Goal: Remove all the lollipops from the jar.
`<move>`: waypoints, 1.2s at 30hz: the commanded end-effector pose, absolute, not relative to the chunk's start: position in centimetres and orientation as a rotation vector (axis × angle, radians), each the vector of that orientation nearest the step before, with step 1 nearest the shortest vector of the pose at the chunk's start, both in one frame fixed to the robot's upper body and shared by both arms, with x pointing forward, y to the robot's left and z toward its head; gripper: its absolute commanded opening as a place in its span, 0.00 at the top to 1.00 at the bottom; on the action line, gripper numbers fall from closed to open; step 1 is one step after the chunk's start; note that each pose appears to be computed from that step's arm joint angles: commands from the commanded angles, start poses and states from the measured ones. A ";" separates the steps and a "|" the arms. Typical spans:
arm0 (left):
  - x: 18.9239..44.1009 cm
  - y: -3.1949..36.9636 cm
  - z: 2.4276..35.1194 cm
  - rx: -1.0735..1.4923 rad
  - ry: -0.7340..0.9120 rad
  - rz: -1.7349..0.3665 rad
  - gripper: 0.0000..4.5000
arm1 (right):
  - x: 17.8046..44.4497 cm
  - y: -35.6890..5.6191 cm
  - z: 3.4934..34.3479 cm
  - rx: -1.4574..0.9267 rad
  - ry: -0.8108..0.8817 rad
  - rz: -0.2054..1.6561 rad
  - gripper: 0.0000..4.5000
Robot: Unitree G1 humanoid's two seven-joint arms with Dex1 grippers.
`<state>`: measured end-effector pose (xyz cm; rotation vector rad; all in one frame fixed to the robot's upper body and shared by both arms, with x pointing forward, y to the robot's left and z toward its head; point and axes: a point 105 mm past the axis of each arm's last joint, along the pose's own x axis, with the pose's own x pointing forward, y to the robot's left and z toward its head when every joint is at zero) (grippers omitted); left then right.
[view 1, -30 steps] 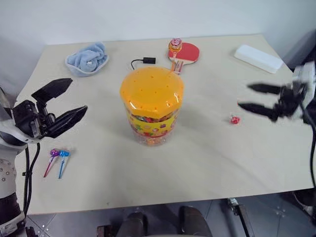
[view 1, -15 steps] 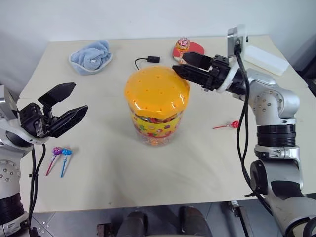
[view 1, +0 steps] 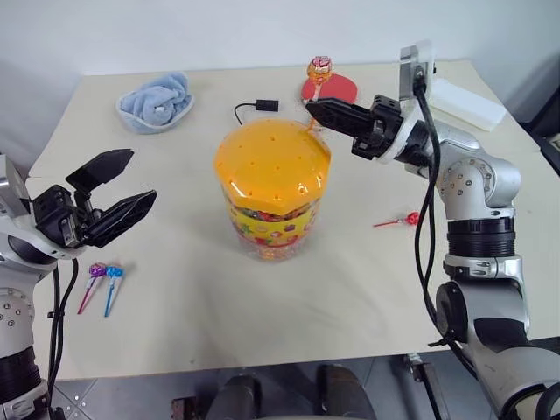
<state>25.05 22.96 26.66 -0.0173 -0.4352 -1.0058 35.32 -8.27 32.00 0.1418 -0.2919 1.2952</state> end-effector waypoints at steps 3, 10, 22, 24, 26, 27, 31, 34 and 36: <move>24.2 21.3 27.0 0.089 -0.430 -1.113 0.00 | 34.2 -14.1 37.4 0.130 -0.524 1.195 1.00; 23.3 19.7 24.1 0.260 -0.250 -1.267 0.00 | 36.4 -29.1 29.9 -0.276 0.059 0.669 1.00; 23.8 19.8 22.6 0.257 -0.194 -1.276 0.00 | 34.5 -38.0 14.9 -0.445 0.567 0.342 1.00; 23.8 19.8 22.7 0.265 -0.193 -1.271 0.00 | 34.2 -38.5 13.0 -0.446 0.620 0.308 1.00; 23.9 19.9 22.8 0.265 -0.176 -1.257 0.00 | 33.8 -38.4 11.9 -0.400 0.649 0.319 0.95; 23.9 20.1 22.9 0.267 -0.172 -1.247 0.00 | 33.8 -38.3 11.9 -0.397 0.643 0.323 0.89; 25.1 21.2 23.0 0.289 -0.132 -1.119 0.00 | 33.6 -38.7 13.6 -0.384 0.570 0.326 0.63; 25.9 22.0 22.8 0.330 -0.124 -1.027 0.00 | 33.1 -38.7 15.7 -0.391 0.469 0.375 0.41; 26.2 22.9 22.1 0.359 -0.100 -0.958 0.00 | 32.4 -37.7 18.1 -0.425 0.311 0.486 0.26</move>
